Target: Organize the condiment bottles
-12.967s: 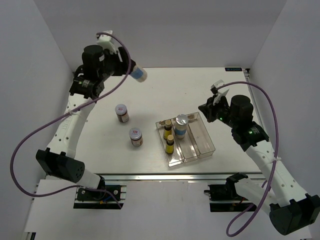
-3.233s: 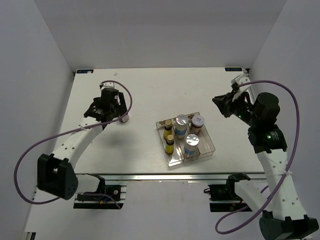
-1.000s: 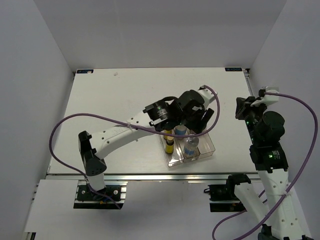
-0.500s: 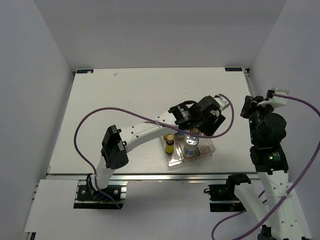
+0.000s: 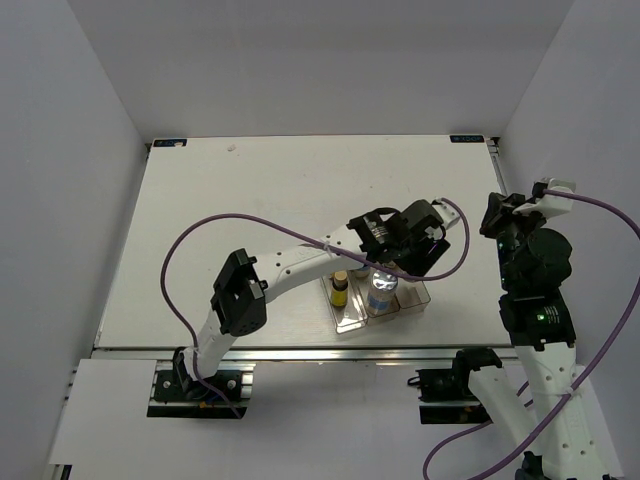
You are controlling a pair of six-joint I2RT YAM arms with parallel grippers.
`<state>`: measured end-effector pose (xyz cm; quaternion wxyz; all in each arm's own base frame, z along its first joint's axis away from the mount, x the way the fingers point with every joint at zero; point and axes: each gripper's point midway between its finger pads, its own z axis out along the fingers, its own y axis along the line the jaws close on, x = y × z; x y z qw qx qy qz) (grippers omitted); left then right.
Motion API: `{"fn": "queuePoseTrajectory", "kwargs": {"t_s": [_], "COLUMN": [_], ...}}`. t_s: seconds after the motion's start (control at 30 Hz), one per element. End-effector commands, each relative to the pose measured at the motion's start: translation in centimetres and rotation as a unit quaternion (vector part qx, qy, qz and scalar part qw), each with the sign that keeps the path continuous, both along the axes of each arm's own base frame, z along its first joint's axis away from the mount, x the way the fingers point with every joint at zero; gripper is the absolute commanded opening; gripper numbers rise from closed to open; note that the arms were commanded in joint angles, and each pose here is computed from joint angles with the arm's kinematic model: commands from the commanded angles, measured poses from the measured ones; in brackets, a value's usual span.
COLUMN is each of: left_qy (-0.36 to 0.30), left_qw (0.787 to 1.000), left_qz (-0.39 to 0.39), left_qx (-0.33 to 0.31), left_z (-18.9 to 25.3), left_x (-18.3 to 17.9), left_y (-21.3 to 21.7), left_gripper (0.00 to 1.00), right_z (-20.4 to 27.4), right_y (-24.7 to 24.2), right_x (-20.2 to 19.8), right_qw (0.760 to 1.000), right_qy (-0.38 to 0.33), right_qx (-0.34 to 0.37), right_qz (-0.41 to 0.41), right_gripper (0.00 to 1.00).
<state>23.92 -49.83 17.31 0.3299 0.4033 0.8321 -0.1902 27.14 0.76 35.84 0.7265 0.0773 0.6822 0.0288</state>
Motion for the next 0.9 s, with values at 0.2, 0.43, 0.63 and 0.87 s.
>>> {"fn": "queuePoseTrajectory", "kwargs": {"t_s": [0.2,0.43,0.63,0.87], "left_qy": [-0.017,-0.012,-0.009,-0.006], "left_qw": [1.0,1.0,1.0,1.0], "left_qz": [0.002,-0.001,0.001,0.001], "left_qx": [-0.007,0.006,0.016,0.021], "left_z": [-0.3,-1.9,-3.0,-3.6], "left_x": [0.7,0.7,0.7,0.6], "left_y": [-0.9,-0.9,-0.7,-0.6], "left_gripper": [0.0,0.0,0.28,0.57], "right_z": [1.0,0.9,0.8,0.7], "right_y": [0.1,0.2,0.3,0.3], "right_x": [0.0,0.0,0.1,0.2], "right_qw": [1.0,1.0,1.0,1.0], "right_qy": [-0.027,-0.026,-0.025,-0.024], "right_qx": [0.003,0.002,0.002,0.002], "right_qz": [0.005,0.008,0.01,0.01], "right_gripper": [0.13,0.14,0.13,0.13]}}
